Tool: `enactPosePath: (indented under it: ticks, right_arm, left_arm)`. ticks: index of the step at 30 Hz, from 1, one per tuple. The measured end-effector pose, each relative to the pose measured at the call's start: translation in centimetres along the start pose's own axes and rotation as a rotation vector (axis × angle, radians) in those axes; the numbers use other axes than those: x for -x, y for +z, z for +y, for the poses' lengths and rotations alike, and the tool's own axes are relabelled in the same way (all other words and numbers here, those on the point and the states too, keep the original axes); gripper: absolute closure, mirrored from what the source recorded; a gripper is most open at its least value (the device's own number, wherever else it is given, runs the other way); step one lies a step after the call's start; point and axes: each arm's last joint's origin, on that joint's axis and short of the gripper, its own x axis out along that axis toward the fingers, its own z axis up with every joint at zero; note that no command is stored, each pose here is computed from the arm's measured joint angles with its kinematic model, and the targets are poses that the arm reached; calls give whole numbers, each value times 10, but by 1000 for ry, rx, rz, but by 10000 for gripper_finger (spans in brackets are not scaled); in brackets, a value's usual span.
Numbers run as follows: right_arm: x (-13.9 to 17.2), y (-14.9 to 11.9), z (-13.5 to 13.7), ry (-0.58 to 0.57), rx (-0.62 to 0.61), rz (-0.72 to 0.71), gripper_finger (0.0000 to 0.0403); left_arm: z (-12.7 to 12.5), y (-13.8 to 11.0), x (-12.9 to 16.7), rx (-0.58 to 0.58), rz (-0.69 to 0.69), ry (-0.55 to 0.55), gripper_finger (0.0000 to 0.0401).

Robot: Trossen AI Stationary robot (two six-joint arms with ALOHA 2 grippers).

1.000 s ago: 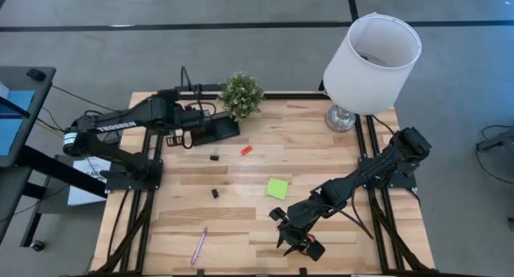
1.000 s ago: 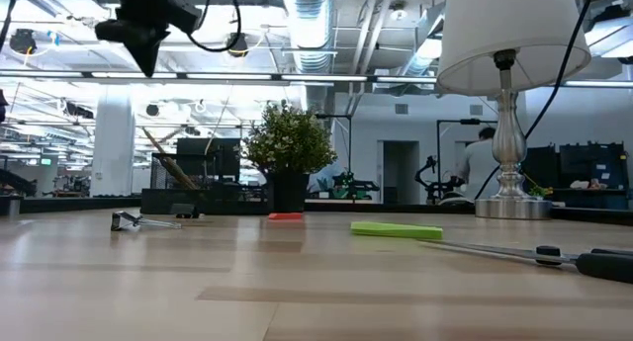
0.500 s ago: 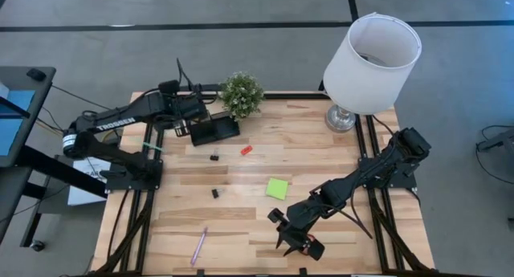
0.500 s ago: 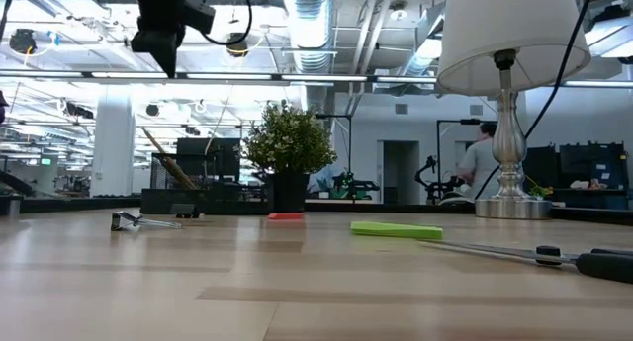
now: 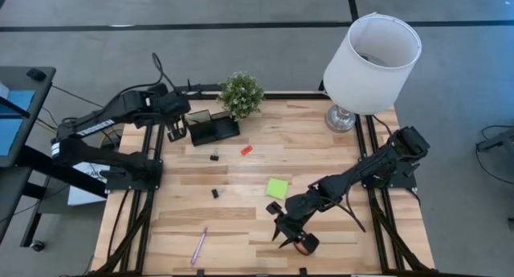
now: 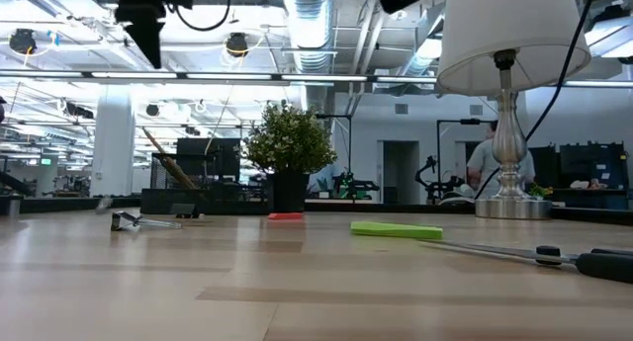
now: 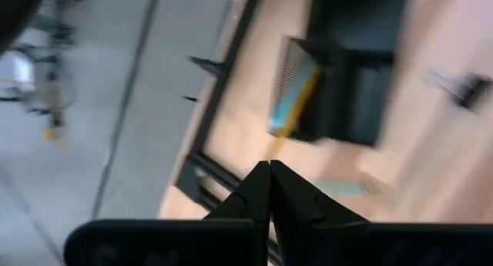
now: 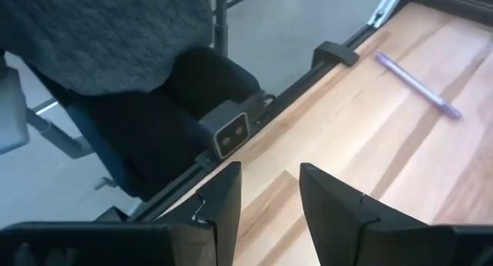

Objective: Pick and place office supplies into organizer
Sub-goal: Put the sky blue pencil into the black organizer

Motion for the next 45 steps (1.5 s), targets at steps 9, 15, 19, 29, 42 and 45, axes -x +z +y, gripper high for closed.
enactPosePath:
  ticks: [9, 15, 19, 29, 42, 45]
  right_arm:
    - [2, 0, -6, -18, 0, -25, 276]
    - [2, 1, -6, -19, 2, -30, 276]
    - [2, 1, -6, -18, 1, -27, 276]
    - [2, 0, -6, -16, -20, -19, 276]
    - [2, 0, -5, -15, -37, -16, 276]
    - [2, 0, -5, -15, -37, -16, 276]
  left_arm:
    - [-14, -16, -17, -62, 145, -135, 391]
    - [-41, -26, -65, -55, 184, -121, 337]
    - [-58, -35, -95, 100, 188, -130, 306]
    - [-82, -67, -137, 536, 293, -75, 302]
    - [-95, -69, -160, 736, 152, -99, 303]
    - [-94, -68, -160, 776, 138, -101, 303]
